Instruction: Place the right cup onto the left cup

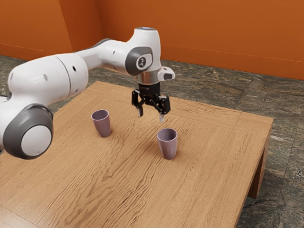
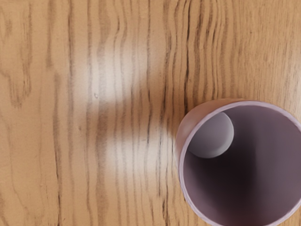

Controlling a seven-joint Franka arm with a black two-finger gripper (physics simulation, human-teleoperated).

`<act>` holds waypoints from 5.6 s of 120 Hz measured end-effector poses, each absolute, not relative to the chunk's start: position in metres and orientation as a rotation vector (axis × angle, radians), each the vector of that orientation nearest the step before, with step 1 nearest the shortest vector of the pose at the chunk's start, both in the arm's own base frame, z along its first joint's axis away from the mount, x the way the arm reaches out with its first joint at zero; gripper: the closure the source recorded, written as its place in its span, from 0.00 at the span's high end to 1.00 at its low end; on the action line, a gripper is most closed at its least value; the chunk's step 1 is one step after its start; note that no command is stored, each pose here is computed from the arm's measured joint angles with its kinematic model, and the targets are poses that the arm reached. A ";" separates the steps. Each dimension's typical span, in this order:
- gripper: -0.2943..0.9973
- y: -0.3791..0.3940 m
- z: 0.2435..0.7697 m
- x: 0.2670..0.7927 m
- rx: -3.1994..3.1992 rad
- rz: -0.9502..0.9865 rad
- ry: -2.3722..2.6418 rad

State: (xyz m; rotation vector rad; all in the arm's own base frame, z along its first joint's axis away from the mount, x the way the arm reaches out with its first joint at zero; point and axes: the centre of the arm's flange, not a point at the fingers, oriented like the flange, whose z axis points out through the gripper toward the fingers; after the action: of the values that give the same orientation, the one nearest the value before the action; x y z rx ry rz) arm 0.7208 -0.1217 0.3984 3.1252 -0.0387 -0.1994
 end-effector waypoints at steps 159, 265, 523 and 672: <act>0.70 -0.136 0.314 0.730 3.118 -0.271 0.003; 0.21 -0.143 0.314 0.730 3.122 -0.263 0.002; 0.16 0.049 0.481 0.661 3.157 -0.058 0.363; 0.16 0.136 0.485 0.679 3.132 -0.013 0.528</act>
State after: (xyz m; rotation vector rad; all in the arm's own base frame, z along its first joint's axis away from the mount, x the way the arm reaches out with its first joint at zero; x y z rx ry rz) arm 0.6787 0.1359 0.4846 3.1324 0.5285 -0.0129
